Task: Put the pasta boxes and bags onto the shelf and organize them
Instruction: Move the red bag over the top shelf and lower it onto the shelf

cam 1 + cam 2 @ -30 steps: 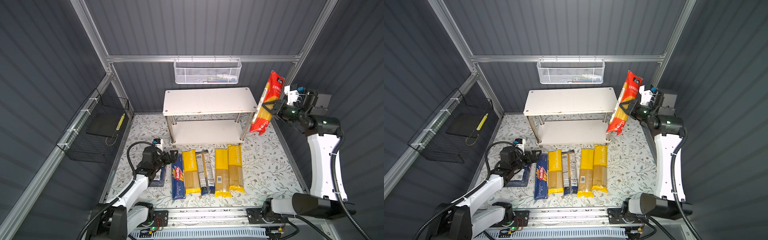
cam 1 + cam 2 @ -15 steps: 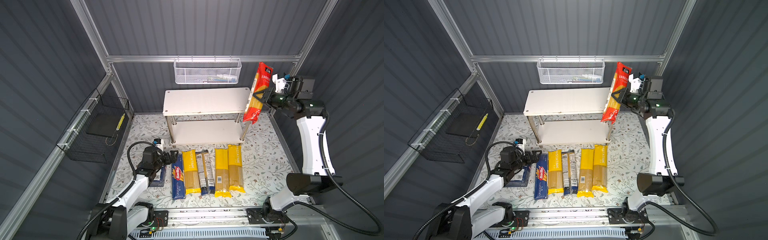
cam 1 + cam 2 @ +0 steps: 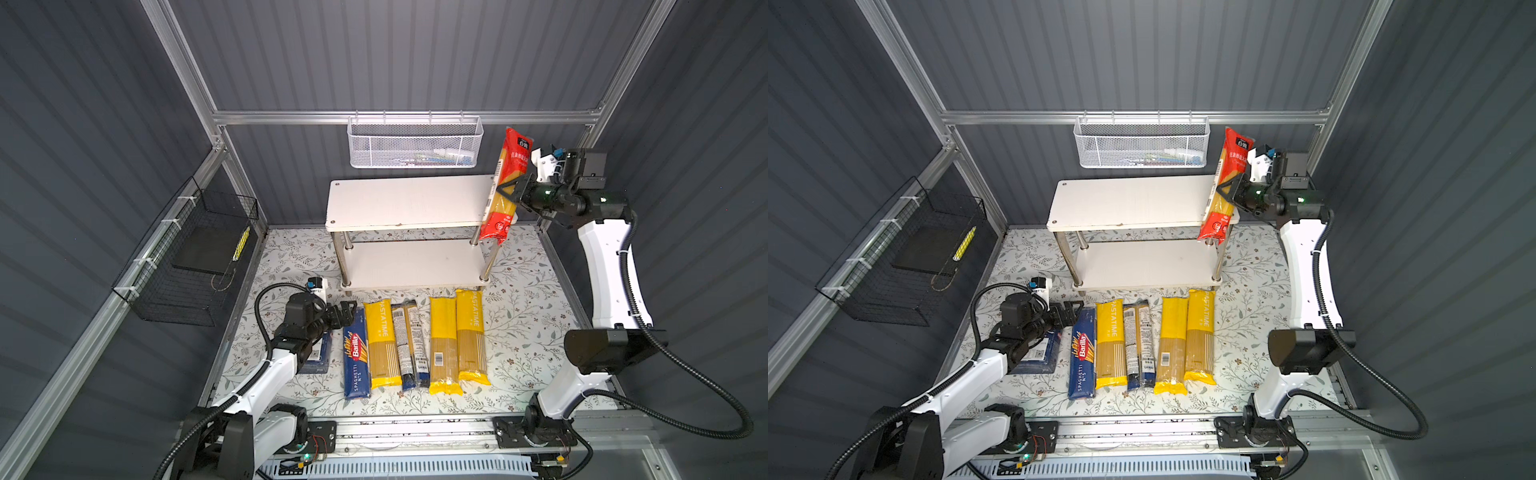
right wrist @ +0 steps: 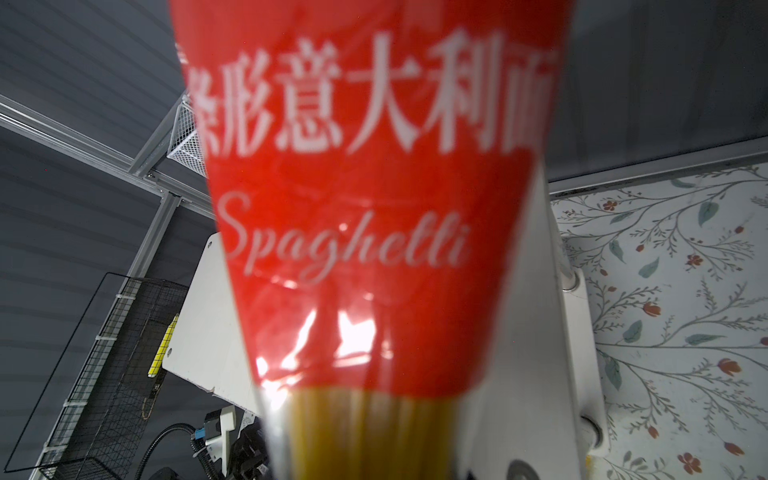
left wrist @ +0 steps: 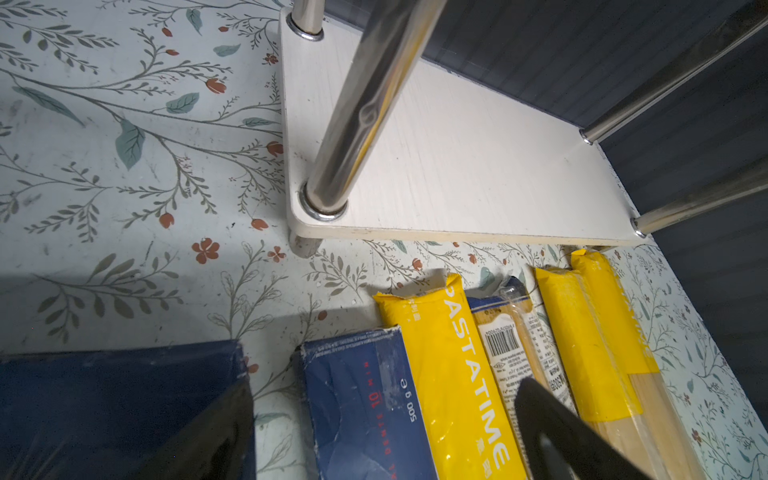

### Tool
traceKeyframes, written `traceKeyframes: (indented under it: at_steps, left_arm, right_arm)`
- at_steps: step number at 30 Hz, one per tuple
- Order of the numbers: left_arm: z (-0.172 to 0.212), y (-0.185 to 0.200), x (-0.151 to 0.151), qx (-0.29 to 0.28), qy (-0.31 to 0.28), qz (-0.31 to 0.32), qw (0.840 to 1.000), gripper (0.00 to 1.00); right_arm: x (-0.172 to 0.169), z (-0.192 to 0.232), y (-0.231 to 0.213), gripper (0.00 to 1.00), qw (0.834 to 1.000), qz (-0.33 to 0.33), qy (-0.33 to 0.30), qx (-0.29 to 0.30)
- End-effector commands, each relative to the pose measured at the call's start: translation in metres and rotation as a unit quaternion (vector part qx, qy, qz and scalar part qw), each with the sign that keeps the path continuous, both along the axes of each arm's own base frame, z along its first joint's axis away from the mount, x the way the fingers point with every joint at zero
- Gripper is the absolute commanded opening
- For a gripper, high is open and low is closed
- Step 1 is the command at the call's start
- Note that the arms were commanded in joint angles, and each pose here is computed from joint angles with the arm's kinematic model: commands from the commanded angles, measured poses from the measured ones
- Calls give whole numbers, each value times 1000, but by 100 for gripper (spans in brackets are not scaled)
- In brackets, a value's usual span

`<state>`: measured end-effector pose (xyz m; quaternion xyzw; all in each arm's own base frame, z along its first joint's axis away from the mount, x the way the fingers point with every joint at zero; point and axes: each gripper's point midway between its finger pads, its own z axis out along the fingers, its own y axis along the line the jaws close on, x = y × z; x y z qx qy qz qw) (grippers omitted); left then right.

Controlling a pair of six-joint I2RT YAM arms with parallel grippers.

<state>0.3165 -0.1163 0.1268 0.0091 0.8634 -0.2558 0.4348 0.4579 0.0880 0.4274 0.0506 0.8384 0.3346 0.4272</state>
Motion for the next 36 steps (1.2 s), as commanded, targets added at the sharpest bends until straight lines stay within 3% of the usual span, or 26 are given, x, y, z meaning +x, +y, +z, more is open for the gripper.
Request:
traceKeyframes:
  at_steps: [1,22,36]
  left_arm:
    - [9,-3,-3,4,-15,-12,1000,99]
    - [10,-3,-3,3,-14,-13,1000,99]
    - [11,-2,-4,6,-17,-10,1000,99]
  right_arm:
    - [4,43,-1,9,996,-6,-86,-18]
    - [16,24,-6,32,995,-36,-64,-66]
    - [24,15,4,39,995,-38,-54,-73]
